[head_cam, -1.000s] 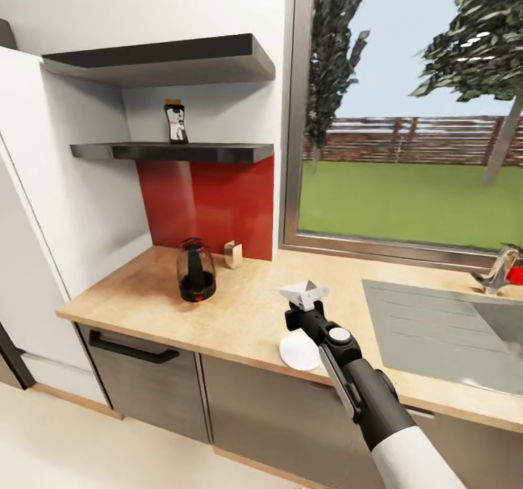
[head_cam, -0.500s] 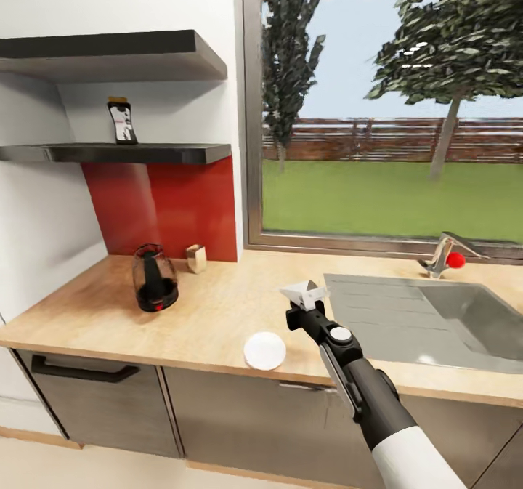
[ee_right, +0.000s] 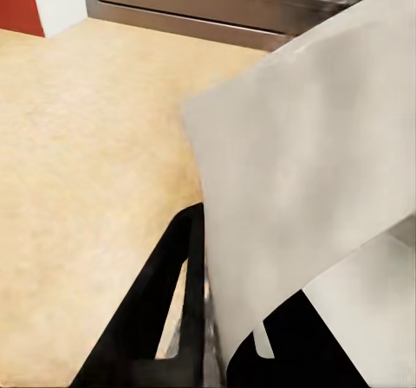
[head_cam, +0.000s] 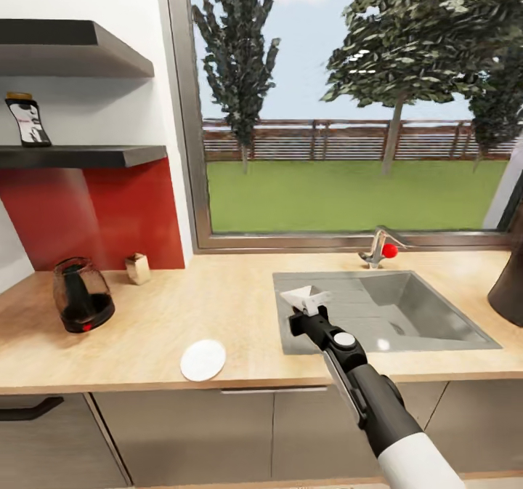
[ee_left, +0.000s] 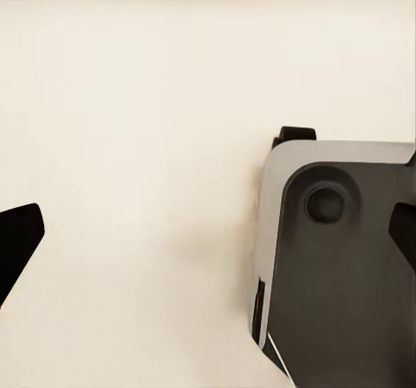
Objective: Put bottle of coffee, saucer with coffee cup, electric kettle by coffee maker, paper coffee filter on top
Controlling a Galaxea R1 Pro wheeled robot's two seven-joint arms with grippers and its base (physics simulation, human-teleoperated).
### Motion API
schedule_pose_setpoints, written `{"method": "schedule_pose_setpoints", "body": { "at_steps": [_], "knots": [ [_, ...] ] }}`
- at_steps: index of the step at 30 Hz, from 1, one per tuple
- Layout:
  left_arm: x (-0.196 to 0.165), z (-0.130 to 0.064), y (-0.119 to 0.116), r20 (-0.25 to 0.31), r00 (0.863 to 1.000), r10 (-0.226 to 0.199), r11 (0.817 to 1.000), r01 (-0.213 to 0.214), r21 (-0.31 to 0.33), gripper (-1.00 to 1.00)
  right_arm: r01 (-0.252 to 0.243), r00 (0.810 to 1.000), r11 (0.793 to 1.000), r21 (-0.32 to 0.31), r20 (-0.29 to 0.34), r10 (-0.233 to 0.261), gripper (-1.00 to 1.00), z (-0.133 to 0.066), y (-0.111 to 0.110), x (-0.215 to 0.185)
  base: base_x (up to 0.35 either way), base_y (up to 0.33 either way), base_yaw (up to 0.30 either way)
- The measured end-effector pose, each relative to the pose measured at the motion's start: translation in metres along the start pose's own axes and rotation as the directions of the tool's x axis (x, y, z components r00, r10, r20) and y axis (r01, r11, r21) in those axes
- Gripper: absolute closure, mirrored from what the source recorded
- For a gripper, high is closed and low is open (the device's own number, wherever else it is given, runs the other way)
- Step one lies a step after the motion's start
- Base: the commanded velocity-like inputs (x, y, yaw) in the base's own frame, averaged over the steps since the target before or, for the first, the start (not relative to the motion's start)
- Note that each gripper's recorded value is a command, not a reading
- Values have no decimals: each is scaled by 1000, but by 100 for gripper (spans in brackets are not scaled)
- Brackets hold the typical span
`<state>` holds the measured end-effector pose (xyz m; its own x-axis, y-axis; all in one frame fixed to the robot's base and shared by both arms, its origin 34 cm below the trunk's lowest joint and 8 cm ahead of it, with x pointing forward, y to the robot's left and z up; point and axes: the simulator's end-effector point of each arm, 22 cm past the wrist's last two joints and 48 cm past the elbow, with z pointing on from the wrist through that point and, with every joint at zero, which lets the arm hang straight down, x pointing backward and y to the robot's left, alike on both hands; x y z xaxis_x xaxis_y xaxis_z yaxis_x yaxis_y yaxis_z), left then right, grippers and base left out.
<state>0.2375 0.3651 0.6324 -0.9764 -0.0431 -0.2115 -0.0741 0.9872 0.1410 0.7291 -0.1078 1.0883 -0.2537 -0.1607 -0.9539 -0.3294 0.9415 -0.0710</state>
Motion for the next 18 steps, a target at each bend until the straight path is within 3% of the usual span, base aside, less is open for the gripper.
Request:
{"method": "schedule_pose_setpoints", "body": {
  "at_steps": [6,18],
  "knots": [
    [-1,0,0,3,1000,0,1000,0,0,-100,9,1000,999,-41,6,-9,100,-3,5,-1,0,-271,-300],
    [-3,0,0,7,1000,-2,1000,2,0,-100,13,1000,999,-42,16,-12,100,-5,5,-7,0,-274,-300]
  ]
}}
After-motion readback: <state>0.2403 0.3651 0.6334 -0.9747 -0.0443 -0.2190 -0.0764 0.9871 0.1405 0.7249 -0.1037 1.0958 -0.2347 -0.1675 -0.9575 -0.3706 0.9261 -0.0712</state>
